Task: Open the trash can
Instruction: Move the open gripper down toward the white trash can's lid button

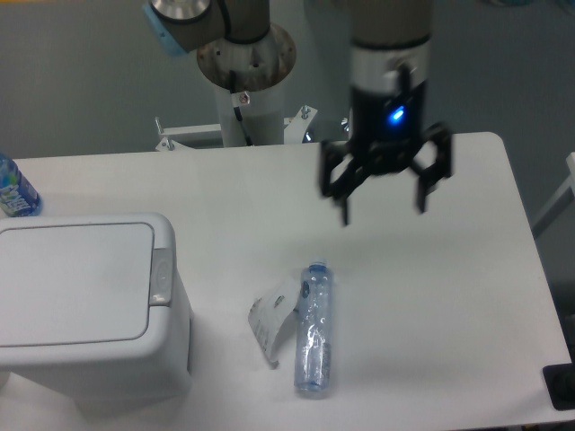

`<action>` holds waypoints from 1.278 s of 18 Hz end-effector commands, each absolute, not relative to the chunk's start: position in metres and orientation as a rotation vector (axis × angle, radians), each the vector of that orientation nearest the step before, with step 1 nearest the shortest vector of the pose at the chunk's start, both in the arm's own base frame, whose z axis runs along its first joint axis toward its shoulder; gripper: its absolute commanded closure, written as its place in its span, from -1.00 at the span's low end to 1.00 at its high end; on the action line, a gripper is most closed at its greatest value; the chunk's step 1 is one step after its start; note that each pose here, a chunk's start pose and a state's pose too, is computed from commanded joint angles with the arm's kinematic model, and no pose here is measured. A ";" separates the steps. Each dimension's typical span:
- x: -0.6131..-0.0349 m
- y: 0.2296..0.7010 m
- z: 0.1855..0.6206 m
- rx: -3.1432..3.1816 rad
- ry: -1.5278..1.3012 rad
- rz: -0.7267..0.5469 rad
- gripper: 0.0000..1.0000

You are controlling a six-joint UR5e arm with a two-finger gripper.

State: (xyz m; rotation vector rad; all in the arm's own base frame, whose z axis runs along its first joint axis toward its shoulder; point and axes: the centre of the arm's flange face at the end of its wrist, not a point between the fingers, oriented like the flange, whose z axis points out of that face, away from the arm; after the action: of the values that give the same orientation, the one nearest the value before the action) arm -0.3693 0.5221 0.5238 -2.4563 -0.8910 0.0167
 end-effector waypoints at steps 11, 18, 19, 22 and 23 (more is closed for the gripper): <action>-0.309 0.567 0.511 -2.475 -0.831 -0.050 -1.00; -0.283 0.580 0.500 -2.510 -0.783 -0.075 -1.00; -0.280 0.581 0.498 -2.516 -0.779 -0.079 -1.00; -0.276 0.581 0.489 -2.531 -0.779 -0.087 -1.00; -0.276 0.581 0.489 -2.531 -0.779 -0.087 -1.00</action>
State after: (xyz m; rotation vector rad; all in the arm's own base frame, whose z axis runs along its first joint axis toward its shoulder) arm -0.2764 0.5812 0.4894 -2.5314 -0.7786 -0.0866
